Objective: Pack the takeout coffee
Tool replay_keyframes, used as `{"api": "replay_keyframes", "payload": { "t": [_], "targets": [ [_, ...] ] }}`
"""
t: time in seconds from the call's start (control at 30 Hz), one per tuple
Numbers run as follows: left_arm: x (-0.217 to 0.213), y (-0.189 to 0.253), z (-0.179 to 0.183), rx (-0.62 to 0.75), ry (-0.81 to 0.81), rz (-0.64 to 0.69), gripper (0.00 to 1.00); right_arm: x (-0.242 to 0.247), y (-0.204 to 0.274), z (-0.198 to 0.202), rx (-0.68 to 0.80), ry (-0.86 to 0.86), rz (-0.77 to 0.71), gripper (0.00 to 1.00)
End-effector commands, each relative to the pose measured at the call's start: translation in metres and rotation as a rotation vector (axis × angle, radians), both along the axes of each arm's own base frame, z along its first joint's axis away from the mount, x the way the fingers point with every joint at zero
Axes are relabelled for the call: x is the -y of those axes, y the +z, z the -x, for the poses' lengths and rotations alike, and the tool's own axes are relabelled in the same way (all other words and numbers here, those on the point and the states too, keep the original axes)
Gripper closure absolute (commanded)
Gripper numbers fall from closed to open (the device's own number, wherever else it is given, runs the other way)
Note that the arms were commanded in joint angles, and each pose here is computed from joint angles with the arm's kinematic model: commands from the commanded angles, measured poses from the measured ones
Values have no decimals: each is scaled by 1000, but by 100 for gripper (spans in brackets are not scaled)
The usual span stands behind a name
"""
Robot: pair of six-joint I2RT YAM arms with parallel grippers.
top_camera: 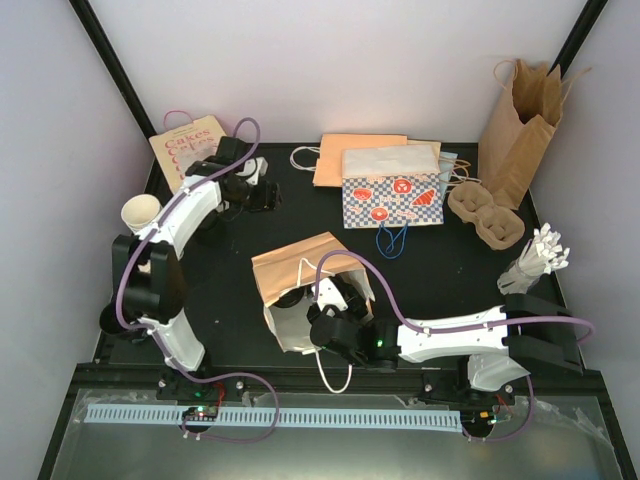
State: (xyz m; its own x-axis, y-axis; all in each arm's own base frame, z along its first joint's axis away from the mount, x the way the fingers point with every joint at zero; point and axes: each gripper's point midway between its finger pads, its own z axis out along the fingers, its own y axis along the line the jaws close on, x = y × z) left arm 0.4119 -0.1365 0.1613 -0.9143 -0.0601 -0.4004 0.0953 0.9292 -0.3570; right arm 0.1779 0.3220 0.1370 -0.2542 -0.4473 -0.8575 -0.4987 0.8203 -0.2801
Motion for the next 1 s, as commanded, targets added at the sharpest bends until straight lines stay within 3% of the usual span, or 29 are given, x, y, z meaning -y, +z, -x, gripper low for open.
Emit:
{"api": "replay_keyframes", "payload": {
  "t": [0.0, 0.47, 0.97],
  "targets": [
    [26, 8, -10, 11, -54, 76, 20, -4, 3, 0, 4, -3, -45, 59],
    [90, -32, -11, -82, -233, 105, 34, -1, 4, -5, 10, -18, -50, 60],
    [122, -63, 21, -206, -368, 168, 49, -3, 7, -14, 37, -44, -34, 61]
  ]
}}
